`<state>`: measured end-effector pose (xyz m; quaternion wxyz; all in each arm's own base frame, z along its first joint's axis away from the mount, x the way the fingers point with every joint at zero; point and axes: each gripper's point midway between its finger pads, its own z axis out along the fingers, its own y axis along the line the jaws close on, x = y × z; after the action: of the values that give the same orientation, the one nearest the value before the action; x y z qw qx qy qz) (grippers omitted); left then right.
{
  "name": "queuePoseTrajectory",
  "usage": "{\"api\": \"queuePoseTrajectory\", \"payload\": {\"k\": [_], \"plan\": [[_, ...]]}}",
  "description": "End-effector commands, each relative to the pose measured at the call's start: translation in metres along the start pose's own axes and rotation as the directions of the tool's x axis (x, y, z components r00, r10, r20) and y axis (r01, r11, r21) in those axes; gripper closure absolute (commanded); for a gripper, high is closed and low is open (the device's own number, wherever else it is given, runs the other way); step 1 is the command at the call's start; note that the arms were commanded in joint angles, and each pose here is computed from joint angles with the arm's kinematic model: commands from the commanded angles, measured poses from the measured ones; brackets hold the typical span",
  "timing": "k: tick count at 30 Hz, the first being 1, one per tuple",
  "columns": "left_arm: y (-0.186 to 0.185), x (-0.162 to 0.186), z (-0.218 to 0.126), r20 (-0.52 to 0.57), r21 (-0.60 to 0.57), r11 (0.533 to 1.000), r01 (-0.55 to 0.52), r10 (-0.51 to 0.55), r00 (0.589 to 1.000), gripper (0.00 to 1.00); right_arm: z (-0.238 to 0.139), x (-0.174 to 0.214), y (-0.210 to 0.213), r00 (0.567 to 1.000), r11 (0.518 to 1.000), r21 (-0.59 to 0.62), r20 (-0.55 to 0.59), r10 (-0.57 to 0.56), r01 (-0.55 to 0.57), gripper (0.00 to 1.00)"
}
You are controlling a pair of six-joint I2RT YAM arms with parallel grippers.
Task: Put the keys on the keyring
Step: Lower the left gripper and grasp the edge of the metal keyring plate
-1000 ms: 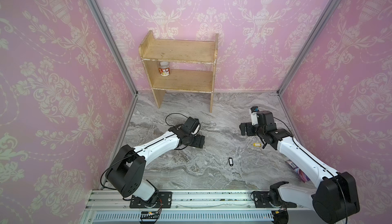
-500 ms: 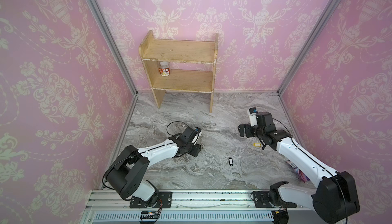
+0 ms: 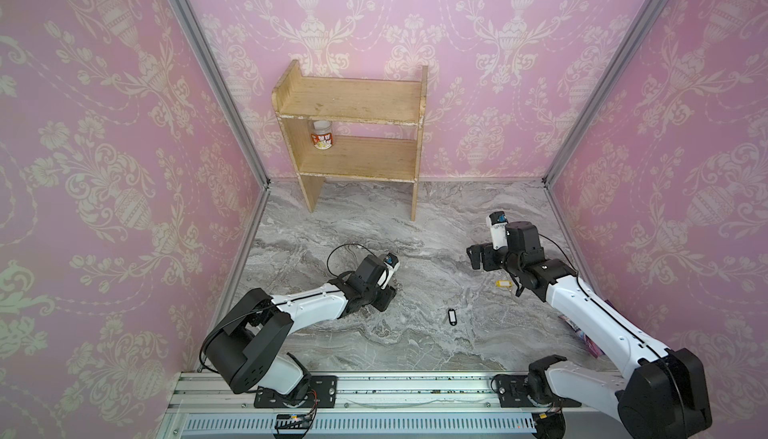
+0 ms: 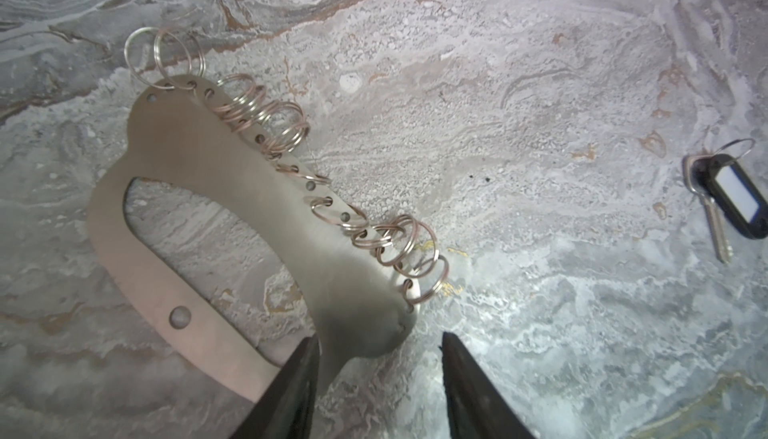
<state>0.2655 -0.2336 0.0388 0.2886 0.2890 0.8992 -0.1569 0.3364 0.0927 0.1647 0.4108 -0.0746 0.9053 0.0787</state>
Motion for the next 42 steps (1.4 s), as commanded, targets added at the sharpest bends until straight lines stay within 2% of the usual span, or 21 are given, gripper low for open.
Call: {"api": "queuePoseTrajectory", "payload": {"k": [1, 10, 17, 28, 42], "plan": [[-0.009, -0.009, -0.002, 0.049, 0.017, 0.997, -0.080, 0.079, 0.996, 0.55, -0.001, 0.001, 0.002, 1.000, 1.000, -0.004, 0.014, -0.026, 0.026, 0.00], [-0.017, -0.001, 0.002, 0.044, 0.052, 0.995, -0.089, 0.087, 0.995, 0.70, -0.004, 0.000, 0.002, 0.999, 1.000, -0.002, 0.026, -0.027, 0.027, 0.00], [-0.025, -0.002, 0.005, 0.051, 0.073, 0.992, -0.100, 0.097, 0.994, 0.69, -0.005, -0.001, 0.001, 0.999, 1.000, 0.002, 0.032, -0.029, 0.029, 0.00], [-0.018, 0.000, 0.015, 0.030, 0.015, 0.995, -0.096, 0.096, 0.995, 0.65, -0.005, -0.001, 0.000, 0.999, 0.999, 0.006, 0.035, -0.032, 0.031, 0.00], [-0.029, -0.011, 0.016, 0.048, 0.057, 0.991, -0.122, 0.119, 0.992, 0.65, -0.003, -0.001, 0.000, 0.999, 0.999, 0.006, 0.035, -0.033, 0.033, 0.00]]}}
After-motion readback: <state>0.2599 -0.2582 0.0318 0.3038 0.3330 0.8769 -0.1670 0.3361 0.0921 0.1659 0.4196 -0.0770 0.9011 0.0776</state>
